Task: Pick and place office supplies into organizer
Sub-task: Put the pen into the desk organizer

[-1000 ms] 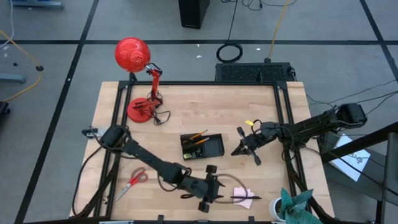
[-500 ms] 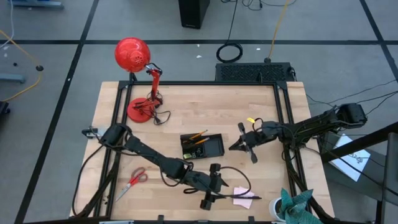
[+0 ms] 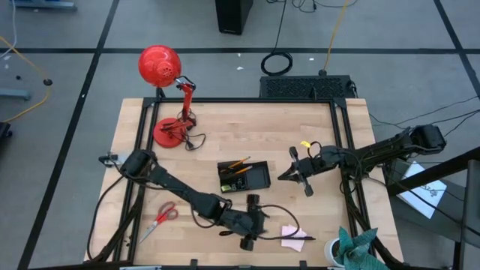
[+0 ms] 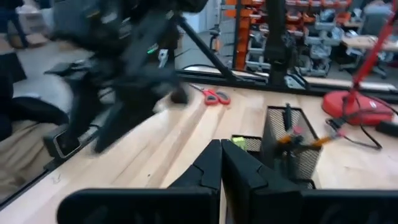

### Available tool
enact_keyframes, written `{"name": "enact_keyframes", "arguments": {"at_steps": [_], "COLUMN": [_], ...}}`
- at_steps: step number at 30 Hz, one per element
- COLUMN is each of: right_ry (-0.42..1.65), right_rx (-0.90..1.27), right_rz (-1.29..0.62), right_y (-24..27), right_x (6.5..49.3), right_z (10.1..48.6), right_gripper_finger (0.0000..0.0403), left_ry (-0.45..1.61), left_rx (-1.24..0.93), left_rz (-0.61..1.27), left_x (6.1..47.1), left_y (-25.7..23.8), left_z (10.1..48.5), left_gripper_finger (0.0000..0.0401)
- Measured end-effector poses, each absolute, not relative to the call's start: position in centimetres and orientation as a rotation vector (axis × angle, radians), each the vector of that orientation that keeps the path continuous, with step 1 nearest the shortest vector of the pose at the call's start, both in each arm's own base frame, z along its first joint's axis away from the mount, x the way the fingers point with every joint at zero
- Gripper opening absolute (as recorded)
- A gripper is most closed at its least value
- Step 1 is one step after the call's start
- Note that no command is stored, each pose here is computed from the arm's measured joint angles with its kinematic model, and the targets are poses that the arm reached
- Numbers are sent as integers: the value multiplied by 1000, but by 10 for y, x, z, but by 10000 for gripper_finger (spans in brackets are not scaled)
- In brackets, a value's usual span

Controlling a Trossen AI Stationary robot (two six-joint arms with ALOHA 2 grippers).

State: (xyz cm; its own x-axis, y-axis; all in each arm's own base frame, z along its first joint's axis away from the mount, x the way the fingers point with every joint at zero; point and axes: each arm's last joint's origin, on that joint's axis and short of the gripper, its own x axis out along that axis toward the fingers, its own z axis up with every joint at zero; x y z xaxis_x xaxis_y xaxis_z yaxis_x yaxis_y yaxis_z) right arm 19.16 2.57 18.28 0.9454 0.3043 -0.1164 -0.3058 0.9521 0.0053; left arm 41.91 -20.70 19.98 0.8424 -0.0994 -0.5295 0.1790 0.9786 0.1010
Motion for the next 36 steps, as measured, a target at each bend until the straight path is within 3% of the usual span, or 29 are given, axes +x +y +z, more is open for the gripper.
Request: {"name": "enact_keyframes", "arguments": {"at_steps": [5, 11, 20, 28, 36], "right_ry": [138, 328, 416, 771, 1057], "right_rx": [-83, -181, -92, 44, 158], "right_rz": [291, 190, 200, 230, 285], "right_y": [37, 66, 102, 135, 182], "right_x": [196, 212, 213, 203, 212], "right_z": [191, 219, 239, 249, 244], "right_gripper_finger": [4, 21, 99, 200, 219], "left_ry": [600, 545, 479, 517, 508], "left_rx": [310, 285, 132, 173, 200], "left_rz": [94, 225, 117, 101, 99], "left_x": [385, 325, 268, 256, 258], "left_y": [-208, -196, -170, -165, -163], "left_z": [226, 238, 207, 192, 193], "left_gripper_finger": [227, 227, 227, 227, 227]}}
